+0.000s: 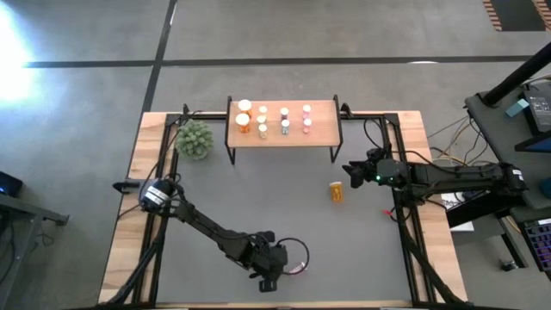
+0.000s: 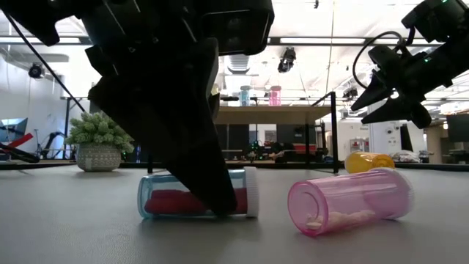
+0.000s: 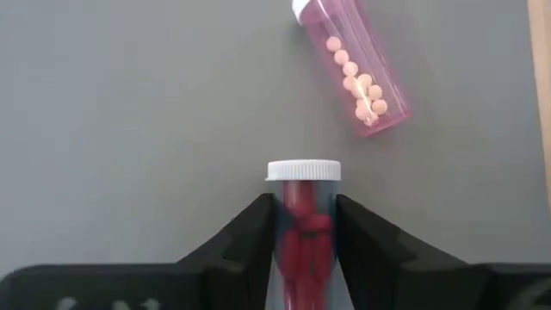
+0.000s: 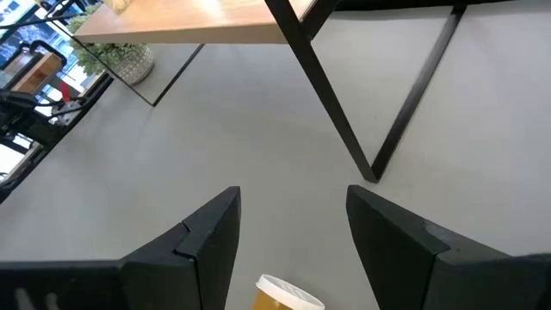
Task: Pick and place medicine bottles onto shelf by color
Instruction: Put the blue pill bottle on the shelf aligned with the other blue pill bottles
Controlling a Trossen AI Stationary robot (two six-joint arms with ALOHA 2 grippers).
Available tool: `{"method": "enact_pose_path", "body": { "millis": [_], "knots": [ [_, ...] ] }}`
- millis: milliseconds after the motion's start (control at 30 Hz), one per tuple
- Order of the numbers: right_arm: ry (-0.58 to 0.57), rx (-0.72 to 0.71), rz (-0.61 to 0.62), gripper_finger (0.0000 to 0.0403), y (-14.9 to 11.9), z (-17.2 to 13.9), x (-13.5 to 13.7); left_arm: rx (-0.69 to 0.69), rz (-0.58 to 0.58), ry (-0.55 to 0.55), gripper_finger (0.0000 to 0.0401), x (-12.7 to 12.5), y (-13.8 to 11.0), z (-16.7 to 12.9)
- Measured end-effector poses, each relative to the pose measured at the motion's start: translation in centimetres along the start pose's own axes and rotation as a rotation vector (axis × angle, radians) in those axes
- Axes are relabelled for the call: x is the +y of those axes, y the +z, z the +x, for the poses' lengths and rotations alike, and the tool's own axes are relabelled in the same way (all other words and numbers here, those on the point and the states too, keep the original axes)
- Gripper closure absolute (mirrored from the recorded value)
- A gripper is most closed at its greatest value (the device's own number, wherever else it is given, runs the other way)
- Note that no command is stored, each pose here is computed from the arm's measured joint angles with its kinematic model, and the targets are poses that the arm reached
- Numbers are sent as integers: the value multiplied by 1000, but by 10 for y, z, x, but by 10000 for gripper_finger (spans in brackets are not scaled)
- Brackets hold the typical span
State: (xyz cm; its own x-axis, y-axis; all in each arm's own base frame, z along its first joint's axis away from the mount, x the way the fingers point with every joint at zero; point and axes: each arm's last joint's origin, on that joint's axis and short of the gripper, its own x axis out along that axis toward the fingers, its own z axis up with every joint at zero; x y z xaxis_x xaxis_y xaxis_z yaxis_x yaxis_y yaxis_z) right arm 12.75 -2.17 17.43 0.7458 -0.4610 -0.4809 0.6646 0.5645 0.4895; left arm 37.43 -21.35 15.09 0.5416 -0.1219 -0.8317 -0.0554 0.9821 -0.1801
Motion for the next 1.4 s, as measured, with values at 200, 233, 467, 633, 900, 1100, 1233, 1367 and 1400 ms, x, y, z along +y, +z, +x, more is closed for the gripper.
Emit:
{"method": "enact_pose_path", "body": {
  "millis": [200,233,467,633,900,1100,1233,1367,1400],
  "knots": [
    [0,0,0,200,0,0,0,-44,-21,-22,336,0,8,-1],
    [0,0,0,200,0,0,0,-56,-26,-25,334,0,10,-1],
    [0,0,0,200,0,0,0,-184,5,96,300,12,28,-21],
    [0,0,0,199,0,0,0,-311,125,294,296,26,46,-42],
    [0,0,0,200,0,0,0,-440,91,511,295,73,81,-66],
    [0,0,0,199,0,0,0,-618,-67,559,294,115,109,-88],
    [0,0,0,200,0,0,0,-770,-162,586,294,132,105,-100],
    [0,0,0,199,0,0,0,-969,-213,572,294,141,80,-105],
    [0,0,0,200,0,0,0,-1015,-201,570,294,144,72,-106]
  ]
}}
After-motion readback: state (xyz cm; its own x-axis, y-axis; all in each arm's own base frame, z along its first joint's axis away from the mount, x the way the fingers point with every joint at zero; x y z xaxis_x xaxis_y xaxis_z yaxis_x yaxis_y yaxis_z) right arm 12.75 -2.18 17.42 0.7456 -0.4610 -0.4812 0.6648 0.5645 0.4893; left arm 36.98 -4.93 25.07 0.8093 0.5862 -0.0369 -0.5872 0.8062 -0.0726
